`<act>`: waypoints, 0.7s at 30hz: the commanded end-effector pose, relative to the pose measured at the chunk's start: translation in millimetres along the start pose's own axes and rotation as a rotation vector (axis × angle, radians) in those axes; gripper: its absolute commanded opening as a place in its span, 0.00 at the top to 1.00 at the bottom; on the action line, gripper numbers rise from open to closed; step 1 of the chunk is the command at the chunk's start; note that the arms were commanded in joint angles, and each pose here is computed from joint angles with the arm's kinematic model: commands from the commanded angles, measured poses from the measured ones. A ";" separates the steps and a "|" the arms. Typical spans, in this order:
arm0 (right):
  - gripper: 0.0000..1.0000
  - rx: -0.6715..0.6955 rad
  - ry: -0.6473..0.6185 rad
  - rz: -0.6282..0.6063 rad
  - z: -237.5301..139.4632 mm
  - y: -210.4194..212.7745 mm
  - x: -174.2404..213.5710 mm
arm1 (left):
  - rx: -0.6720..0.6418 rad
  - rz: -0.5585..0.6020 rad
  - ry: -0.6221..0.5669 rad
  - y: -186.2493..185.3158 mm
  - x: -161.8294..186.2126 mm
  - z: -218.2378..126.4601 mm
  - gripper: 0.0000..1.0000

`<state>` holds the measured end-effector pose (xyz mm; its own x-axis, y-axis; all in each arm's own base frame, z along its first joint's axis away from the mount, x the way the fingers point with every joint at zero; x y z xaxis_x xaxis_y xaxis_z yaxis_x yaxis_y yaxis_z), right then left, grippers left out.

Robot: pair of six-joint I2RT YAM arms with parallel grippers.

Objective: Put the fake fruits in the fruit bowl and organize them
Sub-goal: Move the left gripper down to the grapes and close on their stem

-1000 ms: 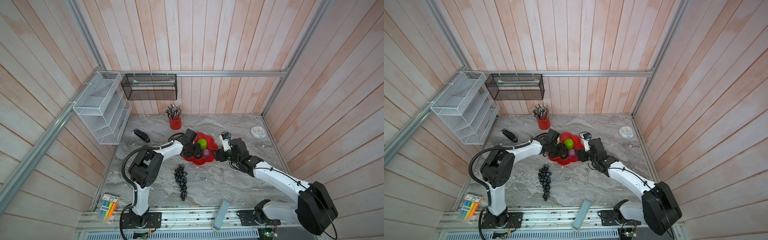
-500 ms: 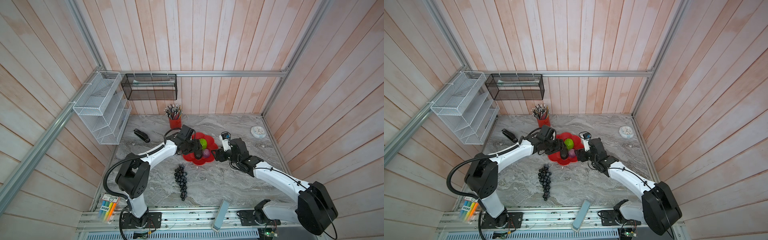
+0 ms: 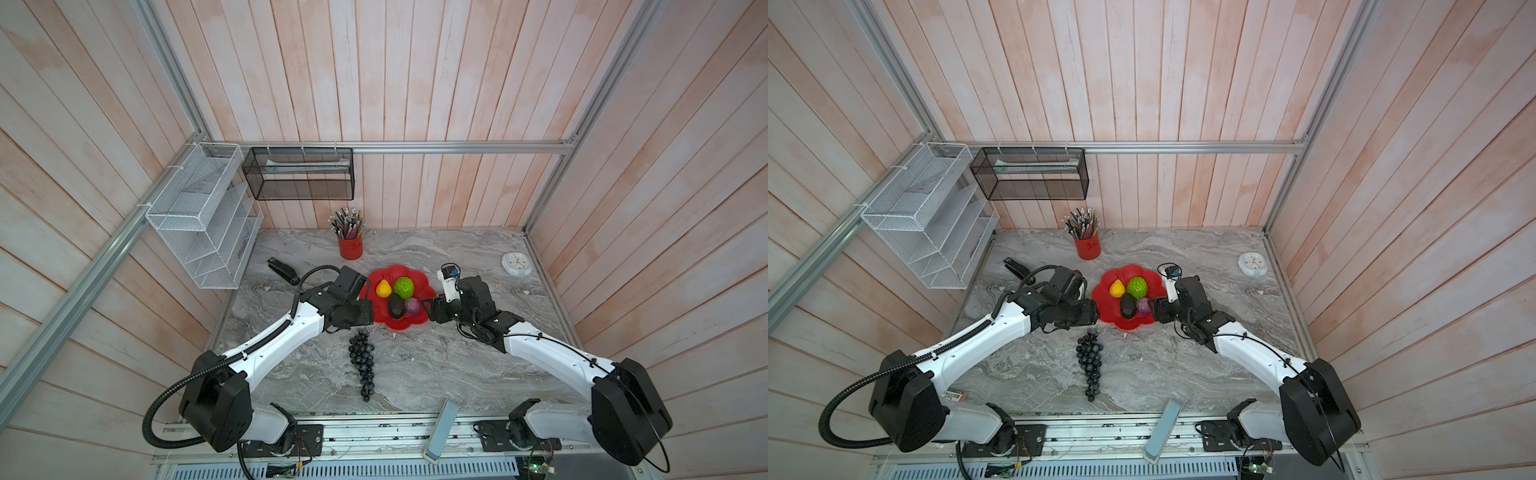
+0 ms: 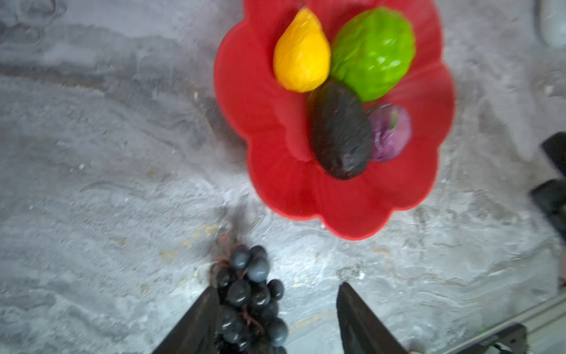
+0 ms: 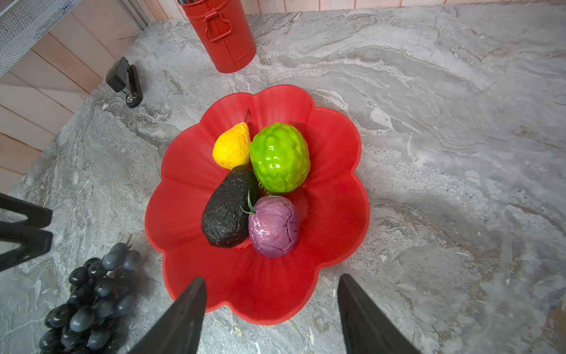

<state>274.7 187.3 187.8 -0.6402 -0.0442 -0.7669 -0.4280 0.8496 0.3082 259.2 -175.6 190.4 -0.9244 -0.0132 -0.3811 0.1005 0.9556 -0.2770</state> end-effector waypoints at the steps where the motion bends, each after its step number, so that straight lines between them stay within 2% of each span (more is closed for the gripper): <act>1: 0.34 -0.035 -0.022 0.010 5.0 8.3 -6.2 | -0.036 0.004 -0.010 16.9 0.6 5.8 0.39; 4: 0.35 -0.037 -0.006 -0.009 9.7 14.0 -11.3 | 0.006 -0.015 0.007 21.6 -3.0 20.9 0.40; 10: 0.35 -0.032 0.026 -0.023 20.1 19.3 -13.3 | 0.010 -0.013 0.044 30.9 -0.5 56.2 0.44; 19: 0.36 -0.038 0.060 -0.035 31.1 26.6 -7.9 | 0.091 -0.027 0.043 28.6 -0.5 82.8 0.50; 21: 0.36 -0.038 0.065 -0.038 32.7 27.7 -6.9 | 0.102 -0.033 0.047 28.5 0.7 86.5 0.56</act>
<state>285.5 223.3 178.6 -0.6659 -0.1053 -0.7386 -0.4718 0.8263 0.3075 289.3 -169.7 111.9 -0.9487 -0.0251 -0.3153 0.0884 0.9362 -0.3403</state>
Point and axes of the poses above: each gripper's point midway between its finger pads, its own z axis out along the fingers, its own y axis along the line the jaws close on, x = y × z, the point moved 7 cm from there along -z, back along the fingers, and after that the axes turned 1 degree about z, right-handed, at the moved point
